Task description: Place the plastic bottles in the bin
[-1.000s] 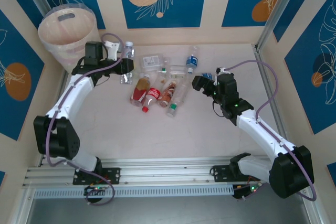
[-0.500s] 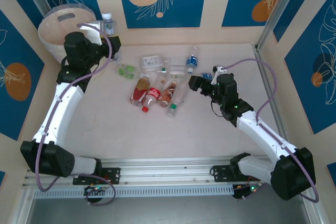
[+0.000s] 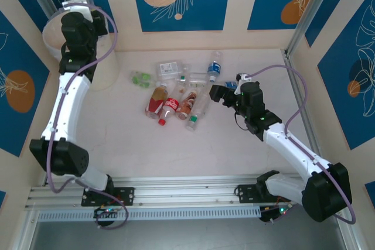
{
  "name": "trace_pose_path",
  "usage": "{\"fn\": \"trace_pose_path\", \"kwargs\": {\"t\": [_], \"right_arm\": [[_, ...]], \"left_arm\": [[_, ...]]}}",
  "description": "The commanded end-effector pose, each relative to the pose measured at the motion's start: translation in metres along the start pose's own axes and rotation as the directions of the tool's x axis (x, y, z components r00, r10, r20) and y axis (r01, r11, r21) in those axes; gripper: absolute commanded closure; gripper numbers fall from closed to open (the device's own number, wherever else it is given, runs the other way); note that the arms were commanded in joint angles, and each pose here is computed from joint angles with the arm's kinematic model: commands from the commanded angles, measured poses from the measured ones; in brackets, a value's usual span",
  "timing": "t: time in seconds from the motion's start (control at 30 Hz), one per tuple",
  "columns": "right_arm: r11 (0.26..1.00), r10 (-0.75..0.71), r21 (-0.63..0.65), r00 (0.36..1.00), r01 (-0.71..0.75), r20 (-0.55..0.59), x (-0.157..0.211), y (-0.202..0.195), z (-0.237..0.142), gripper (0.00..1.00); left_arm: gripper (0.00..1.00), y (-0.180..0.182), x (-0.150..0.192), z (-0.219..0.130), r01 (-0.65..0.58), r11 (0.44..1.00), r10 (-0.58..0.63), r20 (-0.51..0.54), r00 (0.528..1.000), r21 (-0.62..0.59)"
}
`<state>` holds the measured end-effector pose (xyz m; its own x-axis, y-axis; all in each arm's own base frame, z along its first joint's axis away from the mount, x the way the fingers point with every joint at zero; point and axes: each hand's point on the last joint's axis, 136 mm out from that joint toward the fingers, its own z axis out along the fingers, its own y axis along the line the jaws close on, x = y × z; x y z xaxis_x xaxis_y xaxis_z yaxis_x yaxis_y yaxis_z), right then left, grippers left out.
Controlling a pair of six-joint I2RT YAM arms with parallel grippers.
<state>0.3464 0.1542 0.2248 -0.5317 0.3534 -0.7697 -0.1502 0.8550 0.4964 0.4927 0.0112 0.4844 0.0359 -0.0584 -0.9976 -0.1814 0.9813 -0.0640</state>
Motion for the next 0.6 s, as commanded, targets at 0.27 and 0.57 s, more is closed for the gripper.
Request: {"fn": "trace_pose_path", "kwargs": {"t": [0.27, 0.57], "right_arm": [[1.0, -0.031, 0.0, 0.999, 0.031, -0.018, -0.009, 0.01, 0.009, 0.01], [0.997, -0.08, -0.019, 0.989, 0.078, -0.124, 0.005, 0.025, 0.025, 0.02]], "left_arm": [[1.0, 0.075, 0.027, 0.062, -0.074, 0.957, 0.041, -0.122, 0.992, -0.279], [1.0, 0.108, 0.083, 0.098, -0.1, 0.945, 0.011, -0.276, 0.961, -0.31]]}}
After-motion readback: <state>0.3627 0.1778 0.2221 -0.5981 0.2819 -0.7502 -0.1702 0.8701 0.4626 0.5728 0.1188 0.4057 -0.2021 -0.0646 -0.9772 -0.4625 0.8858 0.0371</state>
